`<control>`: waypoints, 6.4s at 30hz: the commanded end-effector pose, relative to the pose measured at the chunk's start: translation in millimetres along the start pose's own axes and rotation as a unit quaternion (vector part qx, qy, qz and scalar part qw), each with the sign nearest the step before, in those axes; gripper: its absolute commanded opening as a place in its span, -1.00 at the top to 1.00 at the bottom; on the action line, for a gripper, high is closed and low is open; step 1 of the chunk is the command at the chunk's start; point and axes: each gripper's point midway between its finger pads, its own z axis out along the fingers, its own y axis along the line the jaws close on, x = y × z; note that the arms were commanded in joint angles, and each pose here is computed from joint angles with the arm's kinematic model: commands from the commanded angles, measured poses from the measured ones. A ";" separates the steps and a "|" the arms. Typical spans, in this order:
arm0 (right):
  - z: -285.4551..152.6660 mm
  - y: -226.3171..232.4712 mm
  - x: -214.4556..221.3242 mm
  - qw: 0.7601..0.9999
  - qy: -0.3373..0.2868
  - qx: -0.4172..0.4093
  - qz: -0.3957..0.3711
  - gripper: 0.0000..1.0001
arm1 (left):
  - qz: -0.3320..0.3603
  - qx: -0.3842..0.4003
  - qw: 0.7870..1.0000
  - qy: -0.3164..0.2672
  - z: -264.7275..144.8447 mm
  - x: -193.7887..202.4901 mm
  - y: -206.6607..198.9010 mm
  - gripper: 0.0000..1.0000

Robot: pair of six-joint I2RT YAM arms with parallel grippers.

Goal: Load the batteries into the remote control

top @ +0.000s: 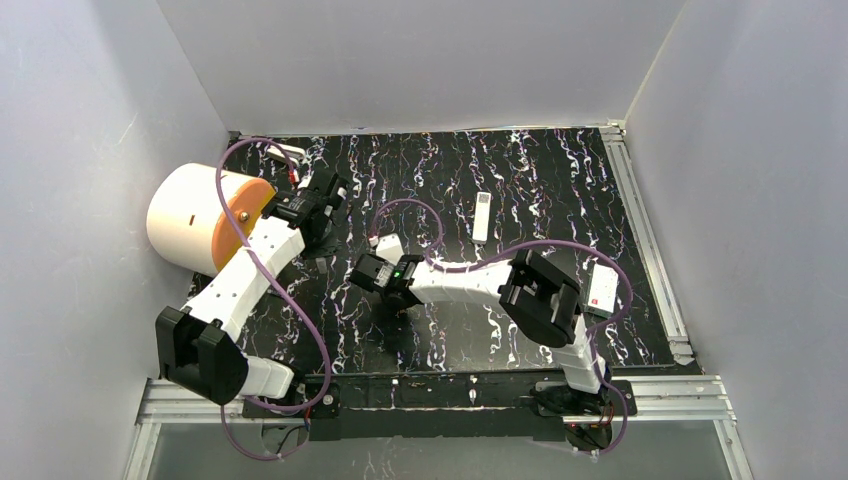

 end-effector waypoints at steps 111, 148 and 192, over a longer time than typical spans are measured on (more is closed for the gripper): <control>-171.6 -115.3 -88.5 0.937 -0.280 -0.211 0.004 0.97 | -0.024 0.778 0.557 -0.289 -320.8 -86.8 -133.1 1.00; -123.7 -109.1 -47.1 0.952 -0.214 -0.217 0.039 0.97 | -0.040 0.807 0.484 -0.335 -360.7 -91.2 -112.4 1.00; -197.1 -111.9 -153.9 0.944 -0.269 -0.180 0.067 0.13 | -0.168 0.822 0.510 -0.188 -259.6 -68.7 -139.0 1.00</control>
